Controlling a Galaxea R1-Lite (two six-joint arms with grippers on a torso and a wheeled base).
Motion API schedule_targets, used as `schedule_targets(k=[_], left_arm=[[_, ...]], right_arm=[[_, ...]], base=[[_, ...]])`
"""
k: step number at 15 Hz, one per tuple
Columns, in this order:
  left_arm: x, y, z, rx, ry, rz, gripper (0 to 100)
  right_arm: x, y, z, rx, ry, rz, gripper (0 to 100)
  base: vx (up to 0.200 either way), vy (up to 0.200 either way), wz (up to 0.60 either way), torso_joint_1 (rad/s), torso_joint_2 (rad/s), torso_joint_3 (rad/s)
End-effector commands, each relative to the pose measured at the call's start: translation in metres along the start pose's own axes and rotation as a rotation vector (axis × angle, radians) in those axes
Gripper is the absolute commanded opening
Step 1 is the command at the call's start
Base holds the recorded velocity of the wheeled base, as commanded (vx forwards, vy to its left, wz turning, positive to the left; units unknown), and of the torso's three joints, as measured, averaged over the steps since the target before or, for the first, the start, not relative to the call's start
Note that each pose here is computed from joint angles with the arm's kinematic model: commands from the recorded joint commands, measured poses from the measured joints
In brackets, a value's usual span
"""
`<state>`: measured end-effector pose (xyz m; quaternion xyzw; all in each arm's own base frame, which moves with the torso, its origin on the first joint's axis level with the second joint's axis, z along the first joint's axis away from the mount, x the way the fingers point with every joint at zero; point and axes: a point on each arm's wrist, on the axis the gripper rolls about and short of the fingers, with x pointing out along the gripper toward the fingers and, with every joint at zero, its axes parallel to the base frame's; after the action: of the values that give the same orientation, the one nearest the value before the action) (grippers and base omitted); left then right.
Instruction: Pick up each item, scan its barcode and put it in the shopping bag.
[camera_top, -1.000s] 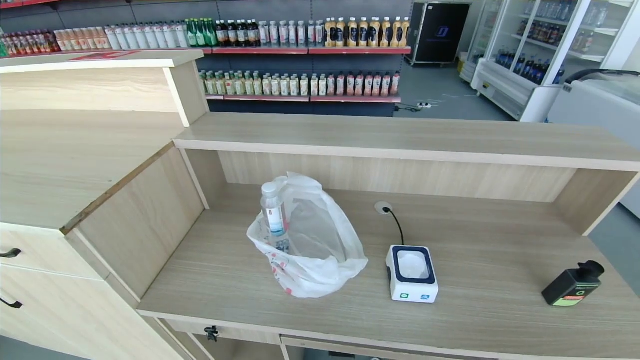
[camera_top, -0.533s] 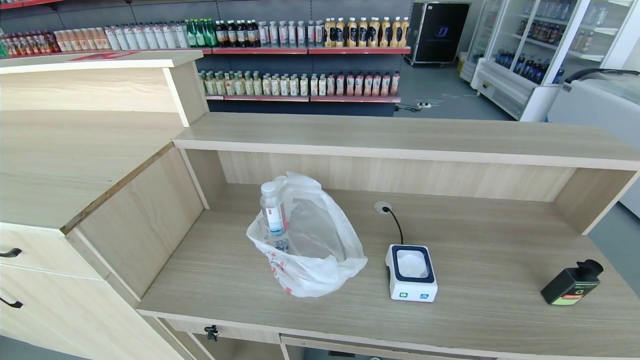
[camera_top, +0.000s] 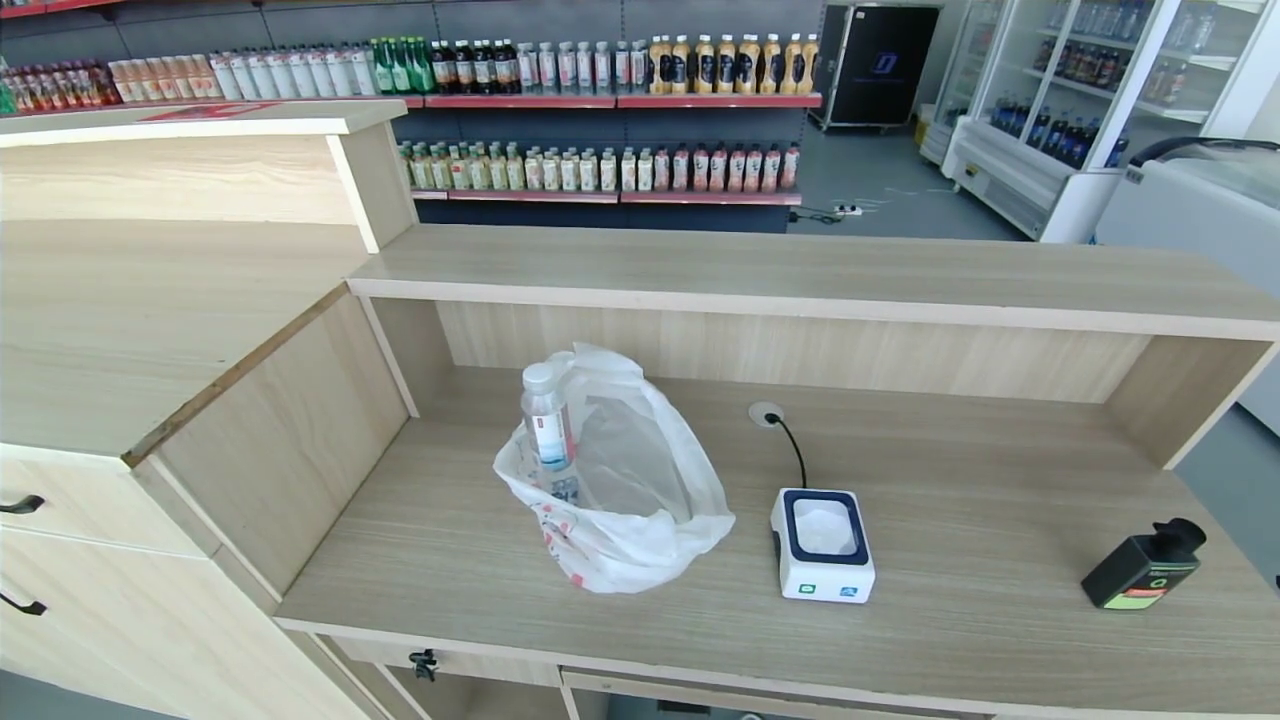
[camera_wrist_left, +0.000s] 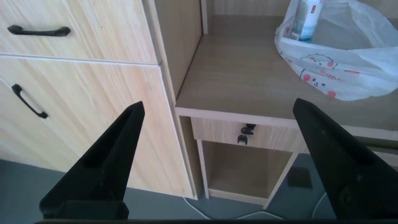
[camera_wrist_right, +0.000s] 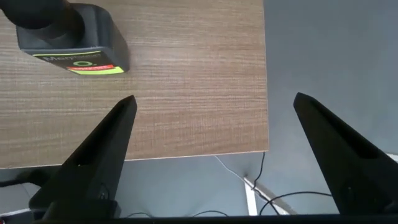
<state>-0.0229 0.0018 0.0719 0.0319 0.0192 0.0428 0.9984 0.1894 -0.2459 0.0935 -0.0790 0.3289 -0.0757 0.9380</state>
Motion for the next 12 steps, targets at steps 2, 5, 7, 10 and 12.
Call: schedule_targets(k=[2,5,7,10,12], left_arm=[[0.0,0.0,0.0,0.0,0.0,0.001,100],[0.0,0.0,0.0,0.0,0.0,0.001,100],[0.0,0.0,0.0,0.0,0.0,0.001,100],[0.0,0.0,0.0,-0.001,0.0,0.001,100],[0.0,0.0,0.0,0.0,0.0,0.001,100]], right_arm=[[0.019,0.015,0.007,-0.025,-0.019,0.097,100],[0.034,0.03,0.013,-0.047,-0.025,0.169,100],[0.044,0.039,0.017,-0.067,-0.022,0.207,100],[0.056,0.048,0.022,-0.097,-0.032,0.239,100],[0.062,0.054,0.021,-0.102,-0.024,0.264,100]], base=[[0.0,0.0,0.0,0.0,0.0,0.0],[0.0,0.0,0.0,0.0,0.0,0.0],[0.0,0.0,0.0,0.0,0.0,0.0],[0.0,0.0,0.0,0.0,0.0,0.0],[0.0,0.0,0.0,0.0,0.0,0.0]])
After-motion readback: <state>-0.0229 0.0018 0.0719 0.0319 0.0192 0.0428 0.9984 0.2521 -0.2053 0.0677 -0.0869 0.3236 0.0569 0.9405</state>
